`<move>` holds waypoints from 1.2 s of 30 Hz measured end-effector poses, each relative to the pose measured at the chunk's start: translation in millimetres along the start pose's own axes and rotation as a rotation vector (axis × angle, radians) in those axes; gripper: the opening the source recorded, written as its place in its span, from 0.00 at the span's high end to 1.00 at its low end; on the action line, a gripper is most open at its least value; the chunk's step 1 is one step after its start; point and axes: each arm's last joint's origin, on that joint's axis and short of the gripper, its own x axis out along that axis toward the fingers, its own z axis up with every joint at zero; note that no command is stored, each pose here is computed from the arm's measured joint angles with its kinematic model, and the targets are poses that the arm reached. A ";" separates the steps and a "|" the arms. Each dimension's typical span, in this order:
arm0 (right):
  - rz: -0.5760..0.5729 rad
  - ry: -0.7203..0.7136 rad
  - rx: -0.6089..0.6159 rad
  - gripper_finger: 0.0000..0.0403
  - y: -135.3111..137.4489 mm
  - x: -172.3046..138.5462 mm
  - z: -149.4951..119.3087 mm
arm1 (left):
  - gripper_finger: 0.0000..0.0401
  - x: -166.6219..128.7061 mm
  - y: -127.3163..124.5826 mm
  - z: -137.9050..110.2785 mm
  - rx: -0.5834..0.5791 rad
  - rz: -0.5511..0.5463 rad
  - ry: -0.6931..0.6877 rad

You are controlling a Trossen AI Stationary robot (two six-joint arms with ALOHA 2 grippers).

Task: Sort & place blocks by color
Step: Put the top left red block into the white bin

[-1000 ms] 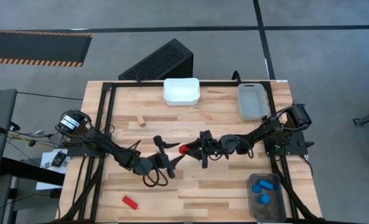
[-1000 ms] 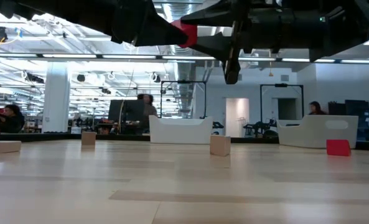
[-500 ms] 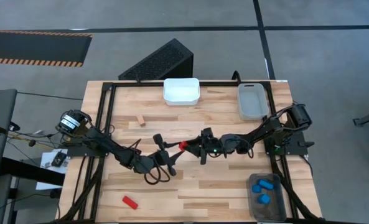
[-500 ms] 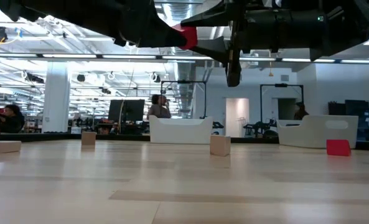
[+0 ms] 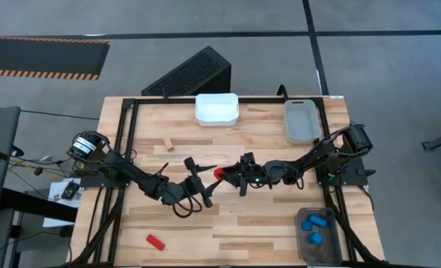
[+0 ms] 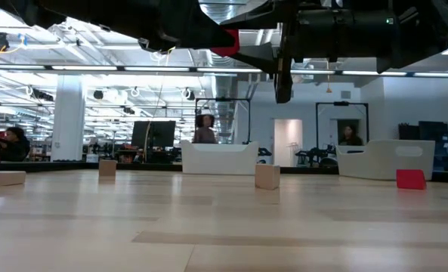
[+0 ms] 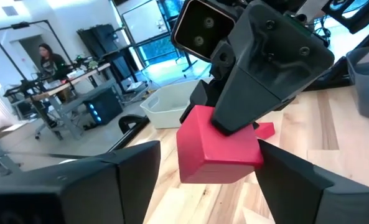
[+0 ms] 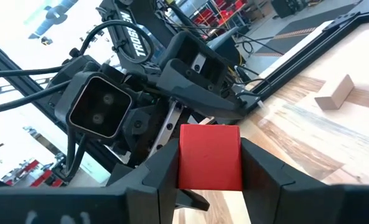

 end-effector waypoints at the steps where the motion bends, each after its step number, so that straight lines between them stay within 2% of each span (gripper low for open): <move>1: 0.000 0.000 0.000 0.61 0.0 0.0 0.0 | 0.41 0.0 0.0 -0.1 0.001 0.000 0.000; 6: 0.001 -0.001 0.001 0.60 0.1 0.0 0.1 | 0.53 0.0 -0.2 -0.2 0.005 -0.007 0.000; 12: -0.013 0.016 -0.013 0.54 -2.4 0.3 -0.8 | 0.71 0.0 0.2 -0.4 0.055 0.009 0.004; 16: 0.002 0.031 -0.043 0.47 -7.2 2.4 3.7 | 0.72 0.2 0.9 2.1 0.091 0.008 -0.014; 18: 0.012 0.038 -0.066 0.44 -10.9 3.8 6.8 | 0.68 0.8 2.1 2.2 0.116 0.016 -0.010; 23: 0.004 -0.004 -0.125 0.40 -14.1 -3.6 32.1 | 0.65 8.7 13.3 -0.7 0.159 0.115 0.048; 28: -0.128 0.028 -0.177 0.40 -30.9 -25.6 56.2 | 0.71 33.1 39.6 -11.7 0.220 0.196 0.137; 31: -0.236 0.063 -0.215 0.40 -44.9 -36.1 61.3 | 0.72 57.1 66.0 -22.2 0.210 0.159 0.173; 36: -0.360 0.135 -0.274 0.40 -62.2 -40.4 63.3 | 0.67 100.3 131.1 -43.7 0.131 0.076 0.264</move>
